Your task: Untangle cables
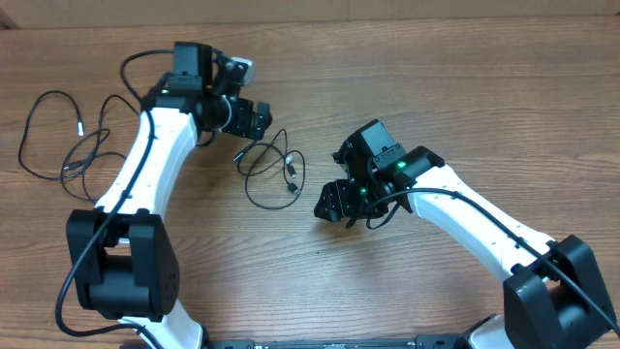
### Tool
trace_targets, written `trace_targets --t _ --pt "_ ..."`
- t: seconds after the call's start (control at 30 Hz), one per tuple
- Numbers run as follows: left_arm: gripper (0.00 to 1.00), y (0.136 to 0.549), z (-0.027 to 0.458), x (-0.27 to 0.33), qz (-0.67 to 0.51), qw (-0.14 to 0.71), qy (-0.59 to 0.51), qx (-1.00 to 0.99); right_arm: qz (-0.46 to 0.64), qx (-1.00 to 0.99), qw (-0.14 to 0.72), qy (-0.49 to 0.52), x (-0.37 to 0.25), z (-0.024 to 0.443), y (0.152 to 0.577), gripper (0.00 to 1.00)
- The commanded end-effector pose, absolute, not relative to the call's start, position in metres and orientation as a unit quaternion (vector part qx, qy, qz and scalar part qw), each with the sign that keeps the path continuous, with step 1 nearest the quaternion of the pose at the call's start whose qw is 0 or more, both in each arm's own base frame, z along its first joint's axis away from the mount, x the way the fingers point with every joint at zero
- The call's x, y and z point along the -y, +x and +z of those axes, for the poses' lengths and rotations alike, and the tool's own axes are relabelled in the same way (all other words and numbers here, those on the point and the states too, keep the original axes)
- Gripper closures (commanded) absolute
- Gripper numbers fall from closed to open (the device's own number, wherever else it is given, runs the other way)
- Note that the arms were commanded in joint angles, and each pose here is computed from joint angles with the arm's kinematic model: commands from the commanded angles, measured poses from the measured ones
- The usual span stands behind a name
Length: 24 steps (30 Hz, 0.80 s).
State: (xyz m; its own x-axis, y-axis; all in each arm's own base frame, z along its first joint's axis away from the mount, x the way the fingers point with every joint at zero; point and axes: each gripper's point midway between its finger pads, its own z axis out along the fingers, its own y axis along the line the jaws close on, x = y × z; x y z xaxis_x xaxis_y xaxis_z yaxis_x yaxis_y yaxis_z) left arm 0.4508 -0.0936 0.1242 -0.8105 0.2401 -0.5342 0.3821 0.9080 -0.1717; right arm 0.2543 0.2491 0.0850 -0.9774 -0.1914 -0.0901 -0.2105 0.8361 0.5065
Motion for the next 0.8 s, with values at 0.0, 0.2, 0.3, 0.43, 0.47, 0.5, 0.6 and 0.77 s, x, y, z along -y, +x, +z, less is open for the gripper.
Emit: trace_targets --t 0.0,0.2,0.3,0.43,0.47,0.5,0.6,0.77 --pt "0.04 0.457 0.120 0.104 -0.093 0.280 0.250 -0.922 0.266 -0.958 0.020 -0.106 -0.250 0.086 0.254 0.33" --pt "0.10 0.470 0.107 0.102 -0.071 0.285 0.246 -0.924 0.266 -0.958 0.018 -0.105 -0.250 0.085 0.254 0.33" --pt "0.09 0.471 0.091 0.101 -0.070 0.271 0.239 -0.930 0.265 -0.958 0.016 -0.105 -0.250 0.085 0.253 0.33" --pt "0.10 0.469 0.065 0.098 -0.064 0.242 0.235 -0.939 0.265 -0.958 0.016 -0.105 -0.250 0.085 0.253 0.33" --pt "0.11 0.467 0.052 0.098 -0.067 0.228 0.231 -0.944 0.265 -0.959 0.016 -0.105 -0.249 0.085 0.253 0.33" --pt "0.11 0.466 0.046 0.098 -0.069 0.220 0.224 -0.947 0.264 -0.959 0.015 -0.105 -0.249 0.085 0.252 0.33" --pt "0.14 0.464 0.031 0.097 -0.073 0.203 0.211 -0.953 0.263 -0.959 0.014 -0.104 -0.249 0.085 0.252 0.33" --pt "0.23 0.460 0.020 0.096 -0.073 0.188 0.202 -0.958 0.263 -0.959 0.013 -0.104 -0.249 0.085 0.251 0.33"
